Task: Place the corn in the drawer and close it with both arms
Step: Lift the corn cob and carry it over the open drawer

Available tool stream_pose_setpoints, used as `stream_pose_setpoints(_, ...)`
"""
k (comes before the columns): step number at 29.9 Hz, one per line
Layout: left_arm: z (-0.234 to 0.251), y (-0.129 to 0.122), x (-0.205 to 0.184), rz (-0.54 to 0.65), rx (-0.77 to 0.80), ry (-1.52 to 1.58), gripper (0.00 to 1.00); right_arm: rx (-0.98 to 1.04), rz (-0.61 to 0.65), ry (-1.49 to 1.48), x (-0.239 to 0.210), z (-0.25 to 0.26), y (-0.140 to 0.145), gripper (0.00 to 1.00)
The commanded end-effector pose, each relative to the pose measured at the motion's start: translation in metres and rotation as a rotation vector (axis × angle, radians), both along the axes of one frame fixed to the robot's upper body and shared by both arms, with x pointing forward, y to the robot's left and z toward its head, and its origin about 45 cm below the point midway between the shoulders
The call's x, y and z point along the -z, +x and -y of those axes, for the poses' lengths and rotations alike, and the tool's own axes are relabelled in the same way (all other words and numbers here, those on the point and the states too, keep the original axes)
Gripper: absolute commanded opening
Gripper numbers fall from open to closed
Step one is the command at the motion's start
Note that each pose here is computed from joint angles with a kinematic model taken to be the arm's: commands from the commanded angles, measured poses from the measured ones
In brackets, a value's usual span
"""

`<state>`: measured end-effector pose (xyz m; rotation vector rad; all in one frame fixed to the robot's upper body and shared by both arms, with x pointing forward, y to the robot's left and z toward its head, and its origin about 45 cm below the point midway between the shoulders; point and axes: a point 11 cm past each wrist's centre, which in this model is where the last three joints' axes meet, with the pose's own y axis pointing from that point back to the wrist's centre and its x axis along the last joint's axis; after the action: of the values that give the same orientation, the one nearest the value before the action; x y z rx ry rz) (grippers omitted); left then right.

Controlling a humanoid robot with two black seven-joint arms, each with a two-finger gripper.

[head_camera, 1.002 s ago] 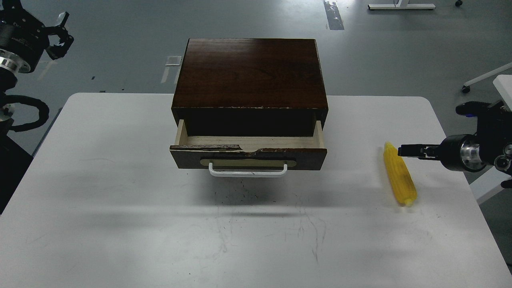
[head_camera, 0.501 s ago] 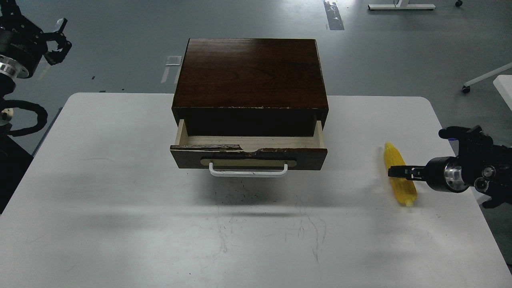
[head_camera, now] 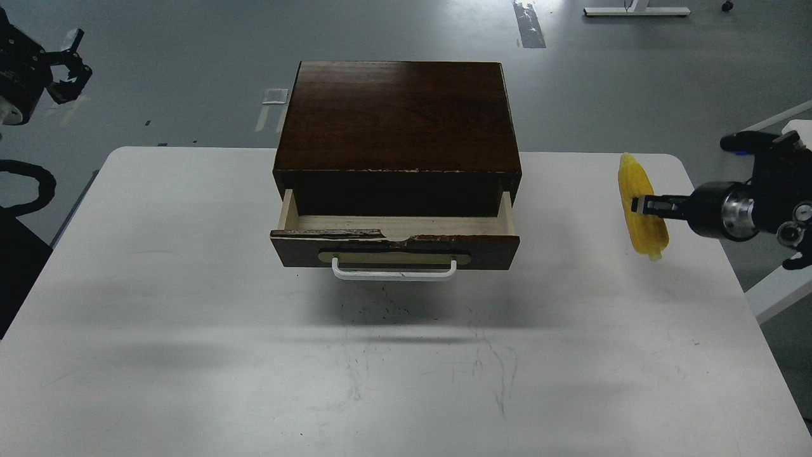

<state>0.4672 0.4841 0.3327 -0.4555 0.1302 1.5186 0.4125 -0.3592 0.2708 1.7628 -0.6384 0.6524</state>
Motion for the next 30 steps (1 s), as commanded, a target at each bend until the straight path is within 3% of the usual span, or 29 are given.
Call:
stream_pose_setpoints(1,-0.003,-0.001,-0.001,0.001,-0.006,0.000,0.98,-0.134,0.137,0.040,-0.074,-0.044,0.010,0.01)
stream_pose_setpoints(3,-0.004,-0.001,-0.004,0.008,-0.007,0.001,0.98,-0.203,0.211,0.046,-0.108,-0.066,0.015,0.01)
stream_pose_setpoints(10,-0.005,0.000,-0.009,0.003,-0.004,0.012,0.98,-0.469,0.274,0.055,-0.129,-0.155,0.018,0.00)
stream_pose_setpoints(20,-0.022,-0.008,-0.018,0.010,-0.033,0.034,0.98,-0.858,0.371,-0.186,-0.113,-0.260,-0.001,0.00)
stream_pose_setpoints(30,-0.043,-0.018,-0.028,0.022,-0.074,0.054,0.98,-1.126,0.406,-0.439,-0.069,-0.290,-0.021,0.00)
